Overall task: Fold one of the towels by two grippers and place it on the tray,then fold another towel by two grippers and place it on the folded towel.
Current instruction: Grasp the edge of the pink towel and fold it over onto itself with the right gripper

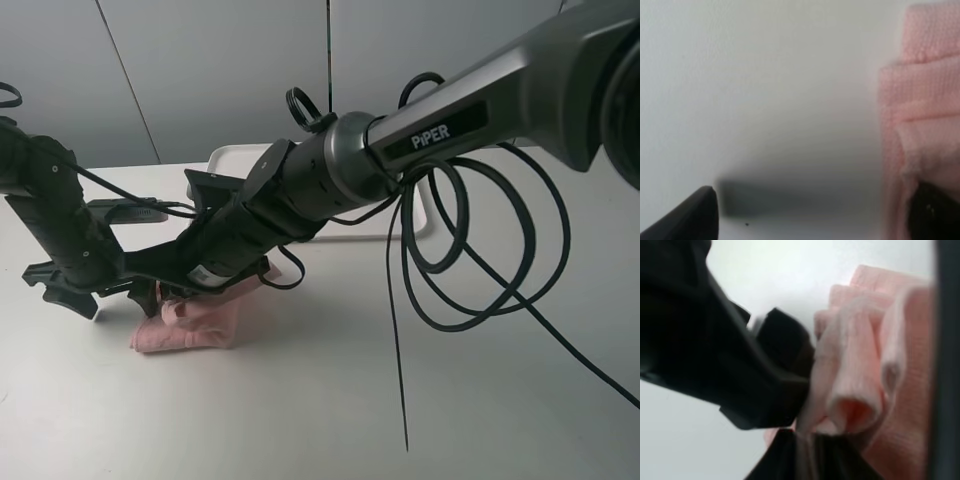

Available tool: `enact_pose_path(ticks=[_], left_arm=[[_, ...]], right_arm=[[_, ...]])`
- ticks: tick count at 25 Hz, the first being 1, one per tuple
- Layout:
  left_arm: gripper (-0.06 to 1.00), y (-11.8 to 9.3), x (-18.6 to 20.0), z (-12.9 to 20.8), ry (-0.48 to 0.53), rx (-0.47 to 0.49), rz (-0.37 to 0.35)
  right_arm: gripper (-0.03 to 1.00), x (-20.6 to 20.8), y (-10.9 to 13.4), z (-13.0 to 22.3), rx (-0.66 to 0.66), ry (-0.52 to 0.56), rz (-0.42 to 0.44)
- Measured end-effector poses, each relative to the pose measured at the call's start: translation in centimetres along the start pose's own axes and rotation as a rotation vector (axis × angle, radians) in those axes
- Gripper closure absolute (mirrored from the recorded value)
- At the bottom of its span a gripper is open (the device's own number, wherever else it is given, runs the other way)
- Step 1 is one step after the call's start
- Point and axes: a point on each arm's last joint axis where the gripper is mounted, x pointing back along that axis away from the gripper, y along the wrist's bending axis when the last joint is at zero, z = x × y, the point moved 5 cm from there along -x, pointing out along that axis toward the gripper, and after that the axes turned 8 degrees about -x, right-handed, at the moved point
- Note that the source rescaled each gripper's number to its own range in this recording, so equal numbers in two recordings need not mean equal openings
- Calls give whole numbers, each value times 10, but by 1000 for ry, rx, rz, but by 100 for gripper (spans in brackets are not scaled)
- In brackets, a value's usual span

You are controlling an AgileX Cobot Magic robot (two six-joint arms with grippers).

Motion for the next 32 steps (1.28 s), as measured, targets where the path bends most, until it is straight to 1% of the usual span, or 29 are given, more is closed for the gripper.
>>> enact_pose_path(ticks=[3,5,6,9,18,20,27,29,32], left_arm=[[-4,0,0,0,0,-2,0],[-4,0,0,0,0,-5,1],[-4,0,0,0,0,-10,1],[-4,0,0,0,0,-14,1],[-4,0,0,0,0,-18,1],[-4,0,0,0,0,-18,1],[-4,0,0,0,0,-18,1],[-4,0,0,0,0,-18,1],[-4,0,0,0,0,-16,2]], right_arm=[[49,-3,2,2,2,1,-2],[37,-5,2,3,-9,1,-4],[34,-5,2,3,-10,-1,-6],[33,-4,4,4,14,11,-14],[33,-5,7,18,89,103,-52],[33,-4,9,18,110,107,-60],[33,26,36,2,205,29,-105],[33,35,41,-1,263,16,-101],[33,44,41,2,381,43,-71]])
